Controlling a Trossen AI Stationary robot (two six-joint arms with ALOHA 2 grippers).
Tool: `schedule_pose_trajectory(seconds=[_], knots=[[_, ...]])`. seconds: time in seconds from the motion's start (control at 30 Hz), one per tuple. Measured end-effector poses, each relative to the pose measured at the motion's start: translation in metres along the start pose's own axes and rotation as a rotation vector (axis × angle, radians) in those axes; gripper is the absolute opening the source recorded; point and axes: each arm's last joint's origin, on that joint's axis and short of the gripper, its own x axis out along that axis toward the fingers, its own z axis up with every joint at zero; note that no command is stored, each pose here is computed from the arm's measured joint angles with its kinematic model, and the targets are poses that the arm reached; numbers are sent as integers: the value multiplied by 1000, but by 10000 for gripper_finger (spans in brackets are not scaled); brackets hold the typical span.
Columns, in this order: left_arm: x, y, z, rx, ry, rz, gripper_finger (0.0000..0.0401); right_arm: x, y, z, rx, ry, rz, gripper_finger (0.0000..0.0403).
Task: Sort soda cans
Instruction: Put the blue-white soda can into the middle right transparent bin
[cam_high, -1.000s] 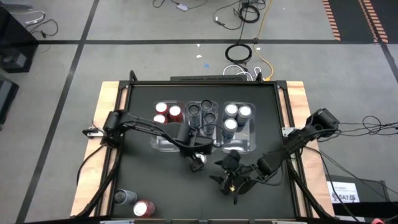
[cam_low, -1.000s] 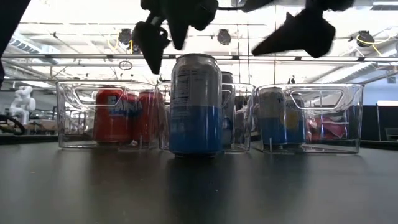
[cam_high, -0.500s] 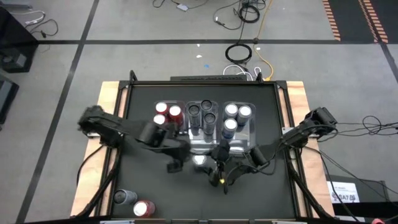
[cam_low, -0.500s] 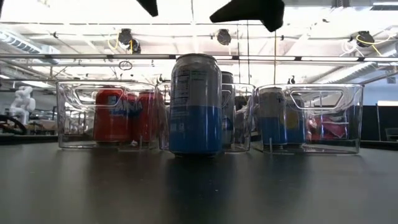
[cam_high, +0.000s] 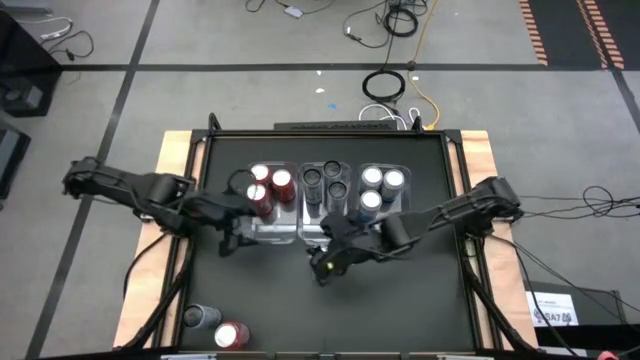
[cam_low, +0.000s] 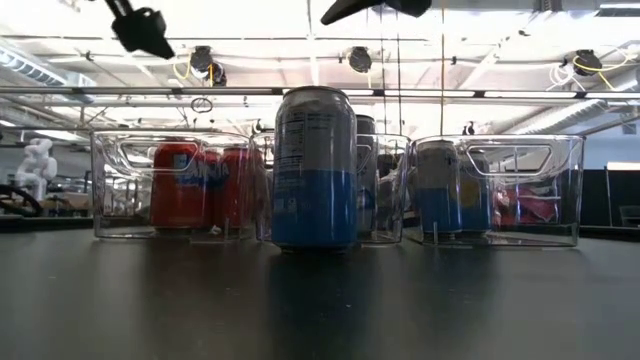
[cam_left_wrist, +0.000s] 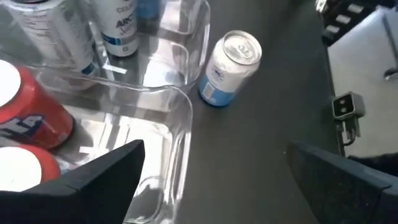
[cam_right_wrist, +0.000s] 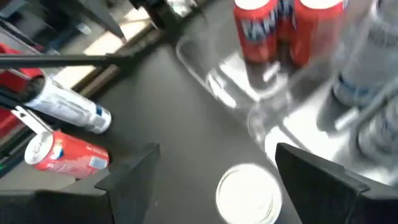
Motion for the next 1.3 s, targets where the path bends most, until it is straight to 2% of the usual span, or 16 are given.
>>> schedule_pose_trajectory(seconds=[0.13,0.27,0.43,0.53,0.73,0.93,1.03,1.3], knots=[[-14,7,-13,-28,-47,-25,400,7,16,11,88,116,-87,311],[-23,10,-18,-29,-70,-43,400,14,22,16,257,219,-208,311],[-29,12,-21,-30,-73,-45,400,21,20,5,381,388,-368,311],[-30,13,-23,-29,-54,-37,400,27,19,-6,383,447,-428,311],[-30,13,-27,-102,-16,-40,400,43,31,-22,394,442,-388,311],[-34,12,-29,14,5,-130,400,41,34,-29,491,429,-418,311],[-35,12,-30,61,9,-133,400,43,32,-26,566,411,-435,311],[-35,12,-30,102,6,-133,400,73,25,-14,628,382,-405,311]])
